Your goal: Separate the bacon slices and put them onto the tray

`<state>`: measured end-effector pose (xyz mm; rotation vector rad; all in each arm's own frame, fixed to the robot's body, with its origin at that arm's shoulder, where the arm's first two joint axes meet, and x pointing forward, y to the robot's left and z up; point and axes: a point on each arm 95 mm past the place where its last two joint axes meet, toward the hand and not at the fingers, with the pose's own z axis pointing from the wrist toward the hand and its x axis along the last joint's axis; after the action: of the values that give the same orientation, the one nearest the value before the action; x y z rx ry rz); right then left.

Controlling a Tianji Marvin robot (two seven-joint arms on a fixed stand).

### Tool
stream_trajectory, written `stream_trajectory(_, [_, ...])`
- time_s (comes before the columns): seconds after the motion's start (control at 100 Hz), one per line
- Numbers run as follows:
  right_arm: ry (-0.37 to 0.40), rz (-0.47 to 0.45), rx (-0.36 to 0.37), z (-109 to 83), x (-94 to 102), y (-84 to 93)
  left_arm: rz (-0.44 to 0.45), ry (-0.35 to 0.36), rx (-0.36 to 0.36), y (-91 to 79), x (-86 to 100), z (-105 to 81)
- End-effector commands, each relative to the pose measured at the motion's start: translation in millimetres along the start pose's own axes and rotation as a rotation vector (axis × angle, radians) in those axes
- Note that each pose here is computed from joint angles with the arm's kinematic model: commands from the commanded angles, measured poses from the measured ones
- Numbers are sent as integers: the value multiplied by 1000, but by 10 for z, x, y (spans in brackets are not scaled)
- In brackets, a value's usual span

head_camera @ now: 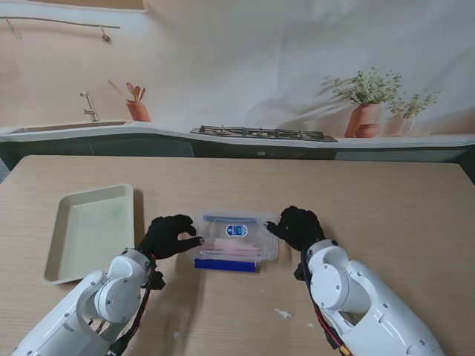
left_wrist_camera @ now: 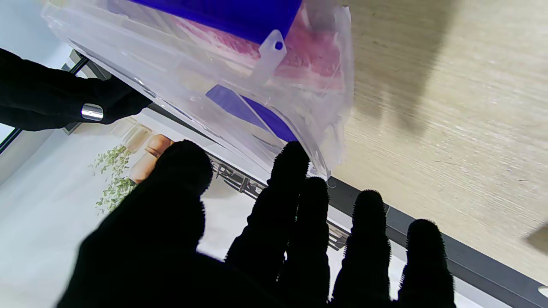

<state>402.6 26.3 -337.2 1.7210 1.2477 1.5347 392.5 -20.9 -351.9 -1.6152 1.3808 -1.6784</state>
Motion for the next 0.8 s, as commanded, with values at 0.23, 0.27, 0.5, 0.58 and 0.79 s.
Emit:
stream_trajectory(0.23, [-42, -19, -39, -63, -52, 1, 5, -1, -26, 33, 17, 25])
stream_trajectory(0.27, [-51, -19, -47, -64, -63, 2, 6, -1, -27, 32, 17, 26])
stream_trajectory(0.5, [-132, -29, -51, -34, -114, -26, 11, 0, -31, 33, 15, 33])
stream_trajectory(0.58, [-156, -6, -39, -13, -124, -44, 13, -1, -34, 34, 14, 33])
stream_trajectory(0.79, [-218, 165, 26, 17, -102, -81, 13, 0, -35, 37, 11, 34])
